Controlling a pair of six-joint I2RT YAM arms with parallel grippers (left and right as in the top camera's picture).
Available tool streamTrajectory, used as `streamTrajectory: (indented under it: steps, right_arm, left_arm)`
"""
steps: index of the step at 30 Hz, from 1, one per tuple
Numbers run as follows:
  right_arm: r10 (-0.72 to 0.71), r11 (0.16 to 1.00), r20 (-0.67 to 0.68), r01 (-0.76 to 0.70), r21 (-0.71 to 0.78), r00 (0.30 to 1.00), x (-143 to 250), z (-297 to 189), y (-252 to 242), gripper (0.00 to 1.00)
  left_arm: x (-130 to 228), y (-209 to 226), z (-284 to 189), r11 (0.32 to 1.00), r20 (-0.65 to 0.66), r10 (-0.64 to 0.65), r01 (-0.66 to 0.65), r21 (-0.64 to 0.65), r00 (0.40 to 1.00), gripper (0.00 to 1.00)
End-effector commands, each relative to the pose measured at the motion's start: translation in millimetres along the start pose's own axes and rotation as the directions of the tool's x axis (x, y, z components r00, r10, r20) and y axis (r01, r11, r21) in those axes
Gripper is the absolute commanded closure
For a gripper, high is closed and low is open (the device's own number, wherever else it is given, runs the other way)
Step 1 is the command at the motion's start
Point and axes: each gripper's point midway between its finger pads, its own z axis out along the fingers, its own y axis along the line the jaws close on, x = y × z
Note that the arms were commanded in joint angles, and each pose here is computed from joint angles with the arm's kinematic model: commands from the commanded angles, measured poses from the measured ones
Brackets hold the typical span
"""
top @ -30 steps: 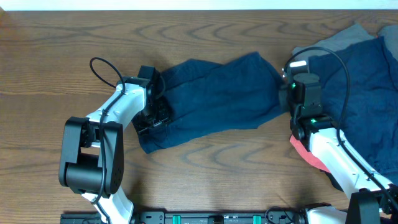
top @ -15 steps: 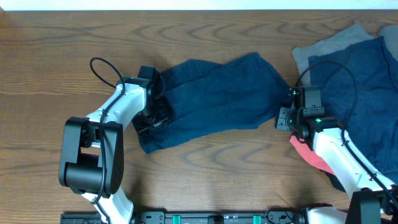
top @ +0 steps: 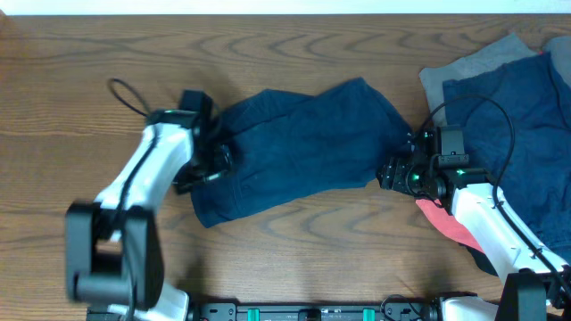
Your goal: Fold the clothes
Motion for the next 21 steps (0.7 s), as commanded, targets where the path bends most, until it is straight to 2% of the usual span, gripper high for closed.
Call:
streamTrajectory:
  steps: [1,7,11,16,21]
  right_arm:
    - [-0.014,1.0,0.0,0.014,-0.018,1.0,-1.0,-2.0,2.2,0.28]
    - [-0.014,1.0,0.0,0.014,-0.019,1.0,-1.1,-2.0,2.2,0.28]
    - [-0.014,1.0,0.0,0.014,-0.018,1.0,-0.9,-2.0,2.2,0.27]
    - [-0.013,1.0,-0.006,0.012,-0.016,1.0,0.5,-2.0,1.7,0.28]
    - [-0.01,1.0,-0.014,0.01,-0.014,1.0,2.5,-2.0,1.0,0.27]
  left_arm:
    - [-24.0,17.7,-35.3,1.0,0.146,-0.027,0.029,-0.01,0.989,0.02]
    - [-28.4,34.7,-31.2,0.996,0.136,-0.089,0.09,0.0,0.987,0.02]
    - [-30.1,19.5,-16.3,0.997,0.109,-0.027,0.018,0.081,0.994,0.02]
    - [-43.4,15.2,-2.2,0.996,0.125,-0.011,0.0,0.085,0.992,0.01]
    - [-45.2,16.7,19.1,0.998,0.085,-0.011,0.006,0.062,0.996,0.05]
